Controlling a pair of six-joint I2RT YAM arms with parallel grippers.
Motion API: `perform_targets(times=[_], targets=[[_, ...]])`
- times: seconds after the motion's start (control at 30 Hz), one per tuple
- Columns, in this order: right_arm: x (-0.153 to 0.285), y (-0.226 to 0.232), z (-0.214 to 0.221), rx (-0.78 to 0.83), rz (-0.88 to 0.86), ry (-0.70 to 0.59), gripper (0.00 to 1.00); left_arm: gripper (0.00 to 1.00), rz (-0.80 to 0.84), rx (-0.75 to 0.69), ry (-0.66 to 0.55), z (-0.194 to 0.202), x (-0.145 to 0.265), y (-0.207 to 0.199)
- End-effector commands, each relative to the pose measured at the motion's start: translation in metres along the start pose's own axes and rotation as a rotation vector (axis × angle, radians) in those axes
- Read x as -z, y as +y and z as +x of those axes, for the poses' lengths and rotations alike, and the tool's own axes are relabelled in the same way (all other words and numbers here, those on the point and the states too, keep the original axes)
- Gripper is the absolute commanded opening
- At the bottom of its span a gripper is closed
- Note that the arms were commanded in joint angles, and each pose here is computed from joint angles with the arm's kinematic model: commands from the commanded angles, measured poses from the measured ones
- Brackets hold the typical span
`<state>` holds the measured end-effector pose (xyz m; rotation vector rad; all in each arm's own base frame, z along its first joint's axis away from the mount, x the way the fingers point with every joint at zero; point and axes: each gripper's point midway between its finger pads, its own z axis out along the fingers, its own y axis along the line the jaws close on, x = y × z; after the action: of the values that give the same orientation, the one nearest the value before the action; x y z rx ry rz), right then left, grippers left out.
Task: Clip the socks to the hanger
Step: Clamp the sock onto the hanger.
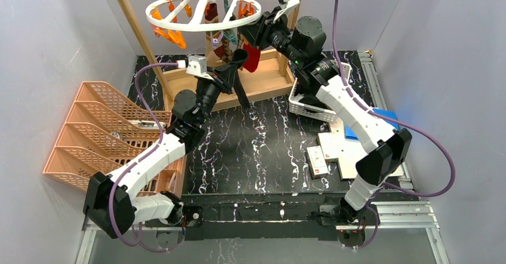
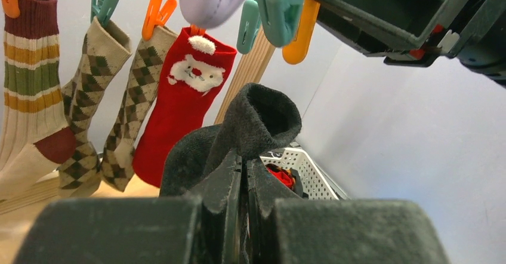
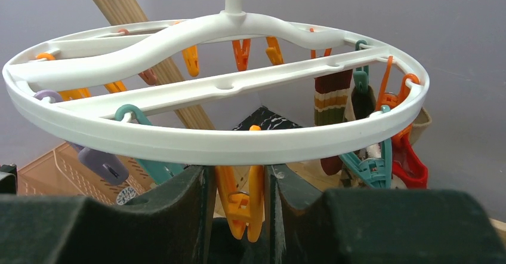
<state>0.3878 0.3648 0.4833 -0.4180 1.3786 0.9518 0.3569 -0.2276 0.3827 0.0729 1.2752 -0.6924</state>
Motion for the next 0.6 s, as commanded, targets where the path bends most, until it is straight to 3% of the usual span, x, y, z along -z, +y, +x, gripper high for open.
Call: perform_targets(times=[0.0, 0.57], targets=[[0.0051, 0.011, -0.0293, 0.007, -0.005, -0.092, 0.01, 0.0, 0.001, 0.036, -0.1, -0.0354, -0.0071, -0.008], [0.0015, 0.0116, -0.0232, 0.035, 0.047, -0.105, 0.01, 0.0, -0.039, 0.062, -0.117, -0.0398, -0.0126, -0.0027]])
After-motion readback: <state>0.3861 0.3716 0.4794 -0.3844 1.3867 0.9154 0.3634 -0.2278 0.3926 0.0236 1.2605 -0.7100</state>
